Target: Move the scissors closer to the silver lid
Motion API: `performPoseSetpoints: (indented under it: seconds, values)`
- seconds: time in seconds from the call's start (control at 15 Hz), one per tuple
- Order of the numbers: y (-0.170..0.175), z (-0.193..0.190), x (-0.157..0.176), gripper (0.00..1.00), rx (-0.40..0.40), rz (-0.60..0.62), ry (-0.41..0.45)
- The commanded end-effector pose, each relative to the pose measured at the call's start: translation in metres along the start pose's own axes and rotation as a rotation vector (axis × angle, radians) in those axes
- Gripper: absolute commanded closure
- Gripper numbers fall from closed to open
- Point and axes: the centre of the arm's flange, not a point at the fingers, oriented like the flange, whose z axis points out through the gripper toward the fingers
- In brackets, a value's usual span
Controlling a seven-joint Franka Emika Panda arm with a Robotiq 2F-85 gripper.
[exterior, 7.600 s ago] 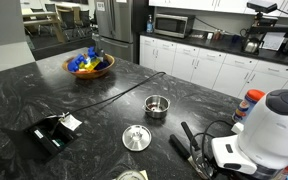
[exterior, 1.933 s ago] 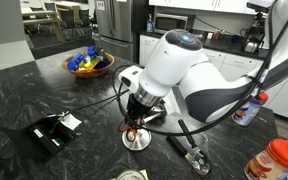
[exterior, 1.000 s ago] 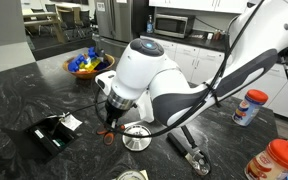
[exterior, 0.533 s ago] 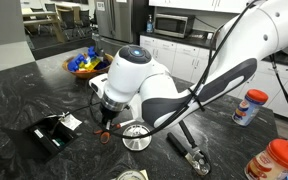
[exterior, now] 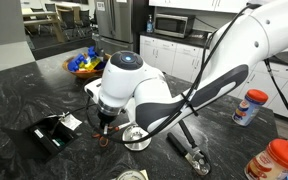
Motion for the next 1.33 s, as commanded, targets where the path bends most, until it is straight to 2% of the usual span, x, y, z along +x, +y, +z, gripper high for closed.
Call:
performPoseSetpoints:
  seconds: [0.0, 0.4, 0.47, 0.67, 1.27]
  values:
    - [0.006, -0.004, 0.011, 0.66, -0.017, -0.015, -0.021]
    - [0.002, -0.020, 0.017, 0.24, -0.018, -0.002, 0.000]
    - [0.001, -0.013, 0.014, 0.43, -0.010, 0.001, 0.010]
    - [0.000, -0.016, 0.016, 0.25, -0.011, -0.001, 0.016]
    - [0.000, -0.016, 0.016, 0.24, -0.011, 0.000, 0.016]
